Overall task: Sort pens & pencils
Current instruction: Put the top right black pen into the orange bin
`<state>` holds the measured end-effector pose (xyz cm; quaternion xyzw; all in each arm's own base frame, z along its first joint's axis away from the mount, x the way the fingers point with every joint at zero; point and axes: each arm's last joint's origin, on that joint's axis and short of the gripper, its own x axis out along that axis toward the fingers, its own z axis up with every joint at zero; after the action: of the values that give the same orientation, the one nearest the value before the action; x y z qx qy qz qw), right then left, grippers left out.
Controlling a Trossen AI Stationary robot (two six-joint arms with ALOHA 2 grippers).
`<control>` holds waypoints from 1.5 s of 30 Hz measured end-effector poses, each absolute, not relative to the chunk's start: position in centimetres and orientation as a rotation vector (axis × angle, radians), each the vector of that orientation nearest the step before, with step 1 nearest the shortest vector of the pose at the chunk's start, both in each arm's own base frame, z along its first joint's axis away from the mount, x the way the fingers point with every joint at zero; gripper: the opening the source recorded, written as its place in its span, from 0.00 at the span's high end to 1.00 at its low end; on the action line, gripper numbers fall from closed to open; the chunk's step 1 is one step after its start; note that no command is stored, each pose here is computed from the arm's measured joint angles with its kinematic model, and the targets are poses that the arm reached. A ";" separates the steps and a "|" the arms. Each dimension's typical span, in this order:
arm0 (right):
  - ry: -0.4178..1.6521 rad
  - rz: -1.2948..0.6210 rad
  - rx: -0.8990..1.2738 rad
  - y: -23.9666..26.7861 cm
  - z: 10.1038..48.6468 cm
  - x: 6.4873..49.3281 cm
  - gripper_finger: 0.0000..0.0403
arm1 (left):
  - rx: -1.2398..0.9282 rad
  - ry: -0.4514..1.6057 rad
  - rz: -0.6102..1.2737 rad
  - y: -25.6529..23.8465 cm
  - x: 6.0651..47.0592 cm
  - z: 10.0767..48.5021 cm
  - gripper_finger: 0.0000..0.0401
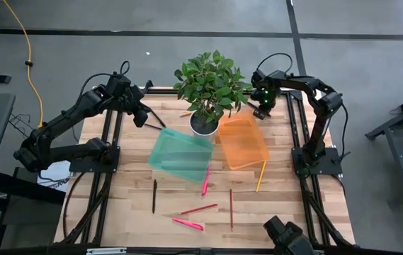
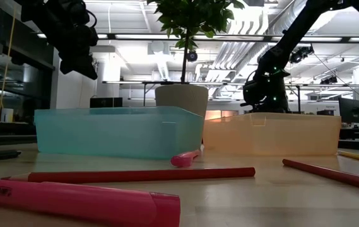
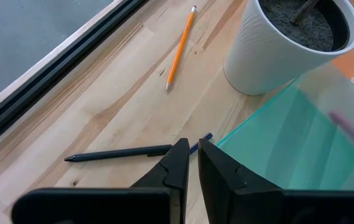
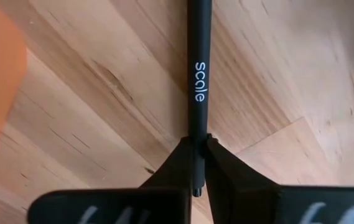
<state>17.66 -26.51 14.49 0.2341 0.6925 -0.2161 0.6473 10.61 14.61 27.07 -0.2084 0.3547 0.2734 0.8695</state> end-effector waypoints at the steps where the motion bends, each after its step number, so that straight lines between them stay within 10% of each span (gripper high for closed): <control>1: 1.573 -0.495 0.533 -26.6 14.6 17.7 0.99 | -0.436 0.743 0.572 14.6 10.6 27.1 0.94; 45: 1.313 -0.424 0.656 -26.0 24.1 18.4 1.00 | -0.395 0.741 0.560 14.7 10.7 27.1 0.94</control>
<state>18.40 -26.03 24.08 0.2970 0.5946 -0.1919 0.7220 10.66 14.68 27.14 -0.1892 0.3551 0.2684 0.8752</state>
